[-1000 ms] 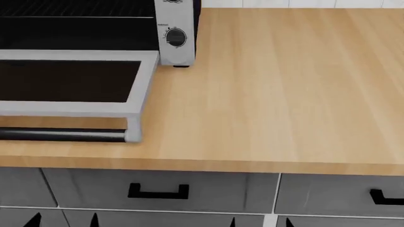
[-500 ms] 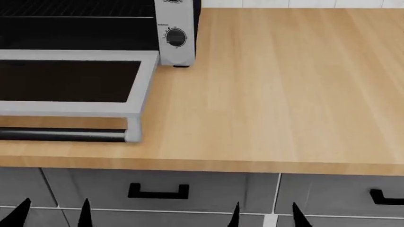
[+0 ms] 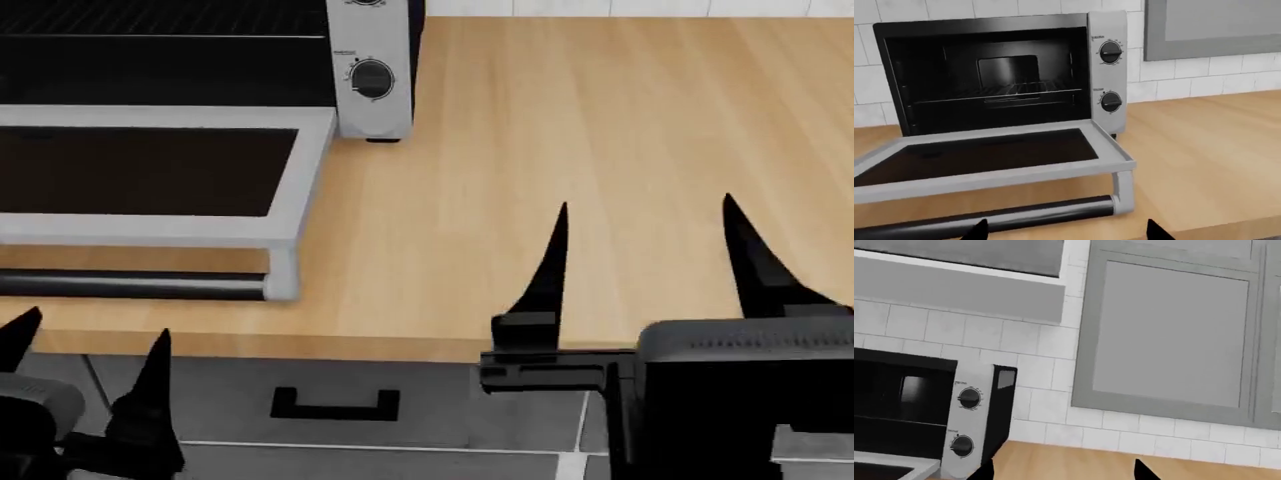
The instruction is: Close the toaster oven door.
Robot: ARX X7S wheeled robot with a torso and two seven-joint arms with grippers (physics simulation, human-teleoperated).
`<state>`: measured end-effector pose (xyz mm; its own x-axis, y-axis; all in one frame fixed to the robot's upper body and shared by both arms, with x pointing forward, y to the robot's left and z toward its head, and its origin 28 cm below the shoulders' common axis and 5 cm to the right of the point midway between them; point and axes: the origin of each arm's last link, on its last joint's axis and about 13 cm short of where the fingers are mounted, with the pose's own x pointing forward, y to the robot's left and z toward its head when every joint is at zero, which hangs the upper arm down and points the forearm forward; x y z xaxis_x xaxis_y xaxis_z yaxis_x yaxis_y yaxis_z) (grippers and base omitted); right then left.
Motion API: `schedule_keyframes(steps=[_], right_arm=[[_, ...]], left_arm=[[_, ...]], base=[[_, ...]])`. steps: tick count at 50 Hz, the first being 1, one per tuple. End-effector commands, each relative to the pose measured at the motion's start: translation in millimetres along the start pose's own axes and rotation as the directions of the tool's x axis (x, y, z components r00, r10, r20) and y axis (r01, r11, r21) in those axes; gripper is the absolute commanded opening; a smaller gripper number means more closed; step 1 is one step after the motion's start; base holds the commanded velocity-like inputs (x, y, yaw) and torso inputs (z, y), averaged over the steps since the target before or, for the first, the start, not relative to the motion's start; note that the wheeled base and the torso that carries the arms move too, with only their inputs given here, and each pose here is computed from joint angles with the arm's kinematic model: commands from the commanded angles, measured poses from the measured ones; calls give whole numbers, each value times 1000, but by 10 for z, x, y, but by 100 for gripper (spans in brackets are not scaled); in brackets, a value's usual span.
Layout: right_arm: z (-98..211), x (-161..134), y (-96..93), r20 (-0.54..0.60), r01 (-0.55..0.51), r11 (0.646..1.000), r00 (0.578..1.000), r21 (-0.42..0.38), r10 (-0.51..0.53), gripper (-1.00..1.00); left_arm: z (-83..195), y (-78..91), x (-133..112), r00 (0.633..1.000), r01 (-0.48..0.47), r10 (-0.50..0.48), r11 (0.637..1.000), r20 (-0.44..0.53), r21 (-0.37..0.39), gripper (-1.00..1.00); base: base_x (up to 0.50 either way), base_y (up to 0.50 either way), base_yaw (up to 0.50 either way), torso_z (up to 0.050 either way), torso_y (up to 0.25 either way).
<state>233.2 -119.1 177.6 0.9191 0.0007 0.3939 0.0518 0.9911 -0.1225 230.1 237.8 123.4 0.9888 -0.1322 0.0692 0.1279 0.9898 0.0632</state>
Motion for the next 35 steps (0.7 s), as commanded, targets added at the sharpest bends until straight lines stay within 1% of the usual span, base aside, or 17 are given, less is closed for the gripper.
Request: schedule_keyframes(steps=[1, 4, 5, 8, 12, 13, 14, 15, 16, 19, 20, 21, 22, 23, 26, 31, 35], right_arm=[[653, 205, -190, 188, 41, 997, 982, -59, -29, 100], [783, 237, -231, 222, 51, 997, 974, -60, -37, 100], [831, 244, -244, 234, 53, 997, 972, -58, -38, 100], [987, 252, -289, 276, 61, 997, 960, -52, -44, 100], [1324, 237, -360, 362, 64, 997, 931, -45, -43, 100], [1380, 232, -370, 375, 62, 997, 926, -44, -41, 100], [1454, 229, -383, 388, 61, 997, 921, -42, -40, 100], [1507, 231, -394, 400, 59, 997, 916, -39, -39, 100], [1596, 231, -410, 423, 62, 997, 905, -39, -39, 100], [1840, 160, -433, 467, 61, 997, 884, -47, -32, 100], [1901, 136, -437, 474, 66, 996, 880, -56, -31, 100], [1939, 119, -437, 478, 64, 996, 878, -61, -27, 100], [1968, 109, -442, 482, 66, 996, 876, -63, -28, 100], [1987, 95, -447, 484, 66, 996, 875, -61, -28, 100], [1992, 73, -442, 486, 65, 996, 873, -52, -32, 100], [1999, 53, -416, 492, 49, 998, 870, -29, -28, 100], [2026, 30, -417, 495, 44, 998, 869, -46, -16, 100]], left_arm=[[208, 122, 111, 997, 73, -75, 996, 29, 48, 100], [259, 133, 128, 994, 98, -99, 994, 38, 43, 100], [277, 138, 130, 991, 121, -124, 991, 48, 62, 100], [325, 153, 133, 985, 156, -160, 986, 67, 66, 100], [348, 178, 124, 984, 161, -165, 985, 65, 64, 100], [350, 176, 121, 979, 174, -181, 981, 90, 79, 100], [342, 178, 118, 984, 165, -169, 984, 59, 68, 100], [348, 177, 119, 983, 164, -168, 985, 69, 58, 100], [365, 172, 112, 975, 204, -207, 978, 78, 50, 100], [399, 193, 140, 972, 211, -216, 976, 94, 56, 100], [405, 211, 152, 964, 238, -246, 967, 99, 90, 100], [419, 234, 175, 960, 239, -254, 963, 116, 129, 100], [443, 268, 212, 960, 242, -259, 958, 104, 153, 100], [474, 296, 235, 956, 251, -274, 948, 102, 198, 100], [569, 335, 258, 944, 274, -309, 929, 115, 250, 100], [558, 329, 235, 946, 266, -300, 935, 120, 236, 100], [584, 309, 211, 943, 276, -309, 934, 124, 227, 100]], base=[[0, 0, 0, 0, 0], [0, 0, 0, 0, 0], [0, 0, 0, 0, 0], [0, 0, 0, 0, 0], [0, 0, 0, 0, 0], [0, 0, 0, 0, 0], [0, 0, 0, 0, 0], [0, 0, 0, 0, 0], [0, 0, 0, 0, 0], [0, 0, 0, 0, 0], [0, 0, 0, 0, 0], [0, 0, 0, 0, 0], [0, 0, 0, 0, 0], [0, 0, 0, 0, 0], [0, 0, 0, 0, 0], [0, 0, 0, 0, 0], [0, 0, 0, 0, 0]])
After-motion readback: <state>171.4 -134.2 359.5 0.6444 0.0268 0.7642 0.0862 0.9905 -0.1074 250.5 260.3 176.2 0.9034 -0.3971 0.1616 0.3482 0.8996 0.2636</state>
